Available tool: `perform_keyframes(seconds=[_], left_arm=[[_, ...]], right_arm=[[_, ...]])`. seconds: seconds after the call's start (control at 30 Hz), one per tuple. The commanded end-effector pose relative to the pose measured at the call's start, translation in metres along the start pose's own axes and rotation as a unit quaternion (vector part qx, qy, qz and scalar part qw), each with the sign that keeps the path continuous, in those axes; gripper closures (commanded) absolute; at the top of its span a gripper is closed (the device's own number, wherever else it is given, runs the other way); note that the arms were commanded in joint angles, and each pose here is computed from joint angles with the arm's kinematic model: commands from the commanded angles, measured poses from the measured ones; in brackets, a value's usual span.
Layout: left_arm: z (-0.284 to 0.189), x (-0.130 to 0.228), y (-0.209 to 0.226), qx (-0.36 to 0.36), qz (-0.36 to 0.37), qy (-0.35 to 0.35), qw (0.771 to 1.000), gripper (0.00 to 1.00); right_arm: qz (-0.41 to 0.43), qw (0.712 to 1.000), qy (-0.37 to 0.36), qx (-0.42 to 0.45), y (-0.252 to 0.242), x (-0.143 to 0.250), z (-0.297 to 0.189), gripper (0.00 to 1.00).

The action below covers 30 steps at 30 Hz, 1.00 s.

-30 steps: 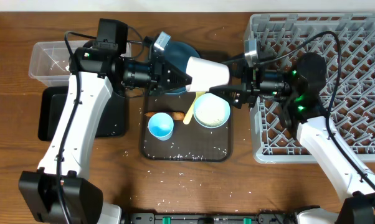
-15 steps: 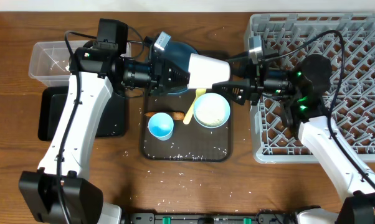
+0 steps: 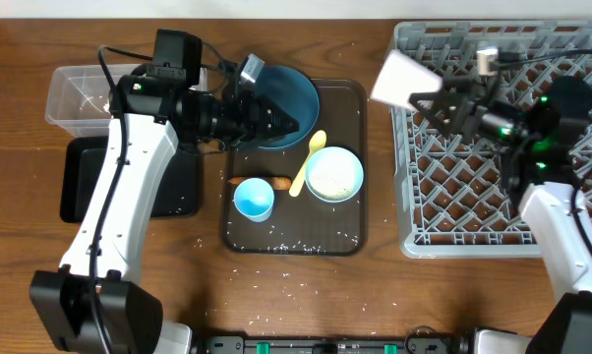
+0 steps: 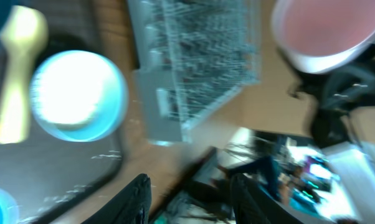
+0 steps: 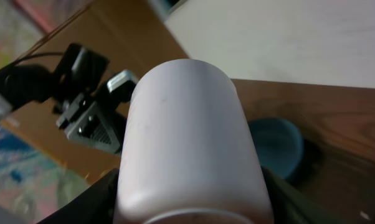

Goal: Sort waste into correct bins and load items into the dishwasher rack
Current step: 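Carry the pink cup right and place it upside down in the rack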

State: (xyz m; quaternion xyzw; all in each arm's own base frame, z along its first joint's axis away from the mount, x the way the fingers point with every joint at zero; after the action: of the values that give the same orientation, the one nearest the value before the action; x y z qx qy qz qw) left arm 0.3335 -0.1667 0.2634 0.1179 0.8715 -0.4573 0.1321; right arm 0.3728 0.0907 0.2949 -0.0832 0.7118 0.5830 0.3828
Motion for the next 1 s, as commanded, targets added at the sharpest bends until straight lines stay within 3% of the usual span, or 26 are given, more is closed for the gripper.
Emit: perform_keyframes(seconds=[0.0, 0.2, 0.43, 0.53, 0.7, 0.97], left_arm=[[-0.009, -0.005, 0.036, -0.135, 0.015, -0.013, 0.991, 0.55], [-0.019, -0.007, 0.064, -0.231, 0.014, -0.019, 0.973, 0.55], [-0.026, -0.008, 0.076, -0.275, 0.013, -0.021, 0.961, 0.55], [-0.030, -0.009, 0.081, -0.296, 0.013, -0.023, 0.955, 0.55], [-0.036, -0.008, 0.092, -0.335, 0.011, -0.023, 0.942, 0.55], [-0.042, -0.006, 0.105, -0.371, 0.007, -0.019, 0.928, 0.55]], right_arm=[[-0.002, 1.000, -0.016, 0.014, -0.002, -0.010, -0.012, 0.51], [0.023, 0.997, -0.029, 0.069, -0.018, -0.005, -0.018, 0.55], [0.028, 0.969, -0.030, 0.242, -0.034, 0.011, -0.043, 0.51], [0.028, 0.935, -0.025, 0.352, -0.028, 0.007, -0.065, 0.50], [0.034, 0.850, 0.009, 0.526, -0.011, 0.011, -0.107, 0.47], [0.089, 0.809, 0.123, 0.567, -0.011, 0.064, -0.107, 0.45]])
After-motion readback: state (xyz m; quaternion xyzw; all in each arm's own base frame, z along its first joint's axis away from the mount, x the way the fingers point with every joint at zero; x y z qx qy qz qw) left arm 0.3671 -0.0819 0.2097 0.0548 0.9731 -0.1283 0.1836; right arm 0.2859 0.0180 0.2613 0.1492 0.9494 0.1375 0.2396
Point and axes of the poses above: each gripper's point midway between its finger pads, its own z axis out along the fingers, its own y axis along the line the jaws close on, x = y × z, the point moved 2 cm from there along -z, back along the fingers, and after that the axes turned 12 degrees about z, right-handed, at the moved point
